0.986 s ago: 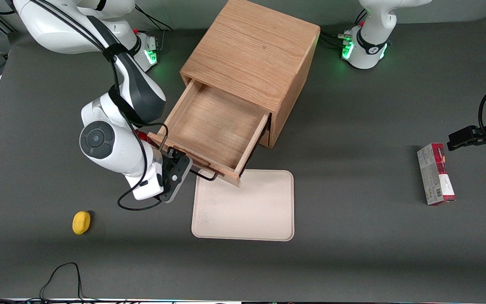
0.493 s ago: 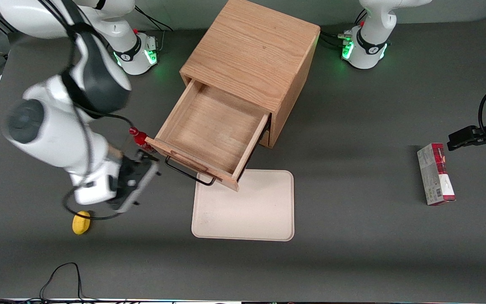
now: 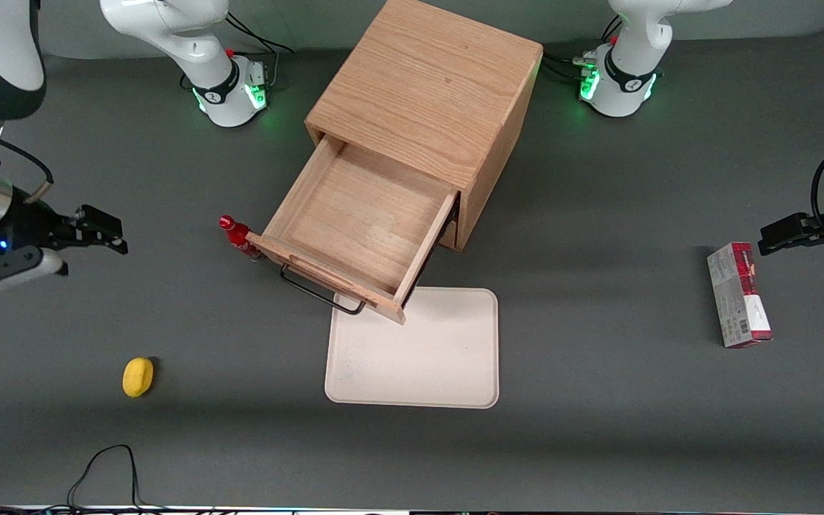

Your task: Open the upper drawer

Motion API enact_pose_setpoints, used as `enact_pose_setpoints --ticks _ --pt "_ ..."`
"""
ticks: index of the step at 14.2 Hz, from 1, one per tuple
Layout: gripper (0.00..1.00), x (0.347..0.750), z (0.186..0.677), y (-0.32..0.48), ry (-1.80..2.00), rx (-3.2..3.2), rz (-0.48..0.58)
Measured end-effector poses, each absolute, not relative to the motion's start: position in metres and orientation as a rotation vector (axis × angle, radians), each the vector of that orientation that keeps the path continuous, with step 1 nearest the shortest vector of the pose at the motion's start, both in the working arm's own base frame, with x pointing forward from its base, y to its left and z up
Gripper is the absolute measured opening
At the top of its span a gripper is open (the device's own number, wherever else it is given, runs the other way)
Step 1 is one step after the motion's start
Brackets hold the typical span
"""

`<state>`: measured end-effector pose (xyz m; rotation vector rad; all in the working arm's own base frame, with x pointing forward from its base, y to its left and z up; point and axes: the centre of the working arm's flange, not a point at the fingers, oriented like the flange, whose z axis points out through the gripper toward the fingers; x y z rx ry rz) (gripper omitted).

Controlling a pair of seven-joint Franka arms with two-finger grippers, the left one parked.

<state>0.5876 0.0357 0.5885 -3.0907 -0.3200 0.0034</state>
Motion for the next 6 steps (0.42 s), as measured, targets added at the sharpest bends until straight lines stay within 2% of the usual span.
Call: enact_pose_setpoints --ticks 4,6 --pt "1.0 0.519 0.597 0.026 -0.199 -3.132 -0.069" --pt "1.0 0.507 0.604 0.024 -0.184 -3.13 -0.1"
